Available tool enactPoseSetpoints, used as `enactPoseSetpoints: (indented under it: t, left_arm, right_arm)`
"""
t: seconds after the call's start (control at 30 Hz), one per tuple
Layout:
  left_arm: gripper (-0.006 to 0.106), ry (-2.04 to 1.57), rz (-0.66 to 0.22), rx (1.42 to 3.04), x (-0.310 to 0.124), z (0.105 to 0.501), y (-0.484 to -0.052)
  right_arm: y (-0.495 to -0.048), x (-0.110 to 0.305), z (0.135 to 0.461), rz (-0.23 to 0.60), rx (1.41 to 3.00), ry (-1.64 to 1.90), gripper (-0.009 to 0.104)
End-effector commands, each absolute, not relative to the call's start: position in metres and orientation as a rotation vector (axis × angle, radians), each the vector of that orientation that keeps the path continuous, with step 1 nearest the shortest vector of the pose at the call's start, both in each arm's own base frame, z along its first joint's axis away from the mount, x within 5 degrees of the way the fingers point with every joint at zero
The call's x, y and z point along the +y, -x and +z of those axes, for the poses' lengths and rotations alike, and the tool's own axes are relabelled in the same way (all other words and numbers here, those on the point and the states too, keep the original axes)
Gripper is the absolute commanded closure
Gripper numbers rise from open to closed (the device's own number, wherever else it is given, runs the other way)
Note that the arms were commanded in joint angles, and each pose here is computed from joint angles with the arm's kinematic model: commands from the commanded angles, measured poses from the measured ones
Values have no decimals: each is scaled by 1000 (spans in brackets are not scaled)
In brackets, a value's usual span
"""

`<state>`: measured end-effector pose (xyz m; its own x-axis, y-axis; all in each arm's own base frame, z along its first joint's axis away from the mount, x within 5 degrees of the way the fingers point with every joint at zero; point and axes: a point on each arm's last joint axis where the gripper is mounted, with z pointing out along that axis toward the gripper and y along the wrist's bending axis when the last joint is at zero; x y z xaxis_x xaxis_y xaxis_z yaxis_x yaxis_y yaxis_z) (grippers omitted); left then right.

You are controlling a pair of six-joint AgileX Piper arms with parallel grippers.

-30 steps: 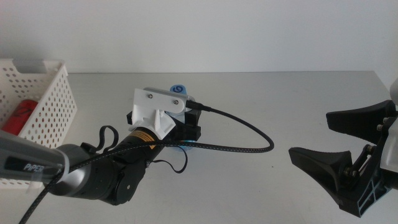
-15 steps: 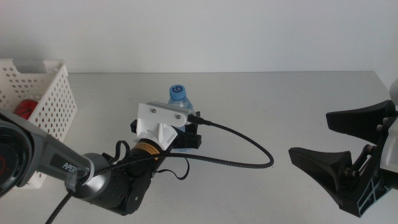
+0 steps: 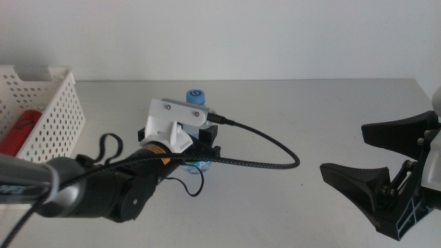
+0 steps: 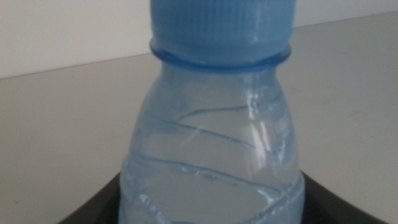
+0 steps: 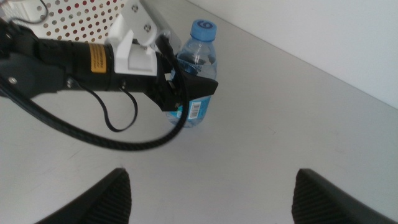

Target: Use arms to grab the bottles and put them into the dustbin to the left of the table.

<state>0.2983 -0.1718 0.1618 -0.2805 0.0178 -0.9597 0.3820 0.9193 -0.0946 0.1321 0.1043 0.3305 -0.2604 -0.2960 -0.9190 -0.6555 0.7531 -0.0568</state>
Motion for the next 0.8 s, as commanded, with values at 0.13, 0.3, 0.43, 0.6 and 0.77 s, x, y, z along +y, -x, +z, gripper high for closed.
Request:
enactPoseSetpoints:
  t: [0.13, 0.3, 0.43, 0.6, 0.77]
  left_arm:
    - [102, -270, -372, 1799, -147, 278, -295]
    - [102, -277, -339, 2053, -114, 341, -308]
    - [102, -273, -267, 2198, -85, 379, -316]
    - [102, -221, -91, 2357, -30, 420, -317]
    - [102, -170, 84, 2437, 16, 428, -321]
  right_arm:
    - [-133, 105, 346, 413, 1757, 709, 29]
    - [-133, 105, 346, 413, 1757, 709, 29]
    - [-133, 105, 346, 413, 1757, 709, 29]
    - [-133, 105, 346, 413, 1757, 709, 29]
    - [-133, 105, 346, 413, 1757, 709, 29]
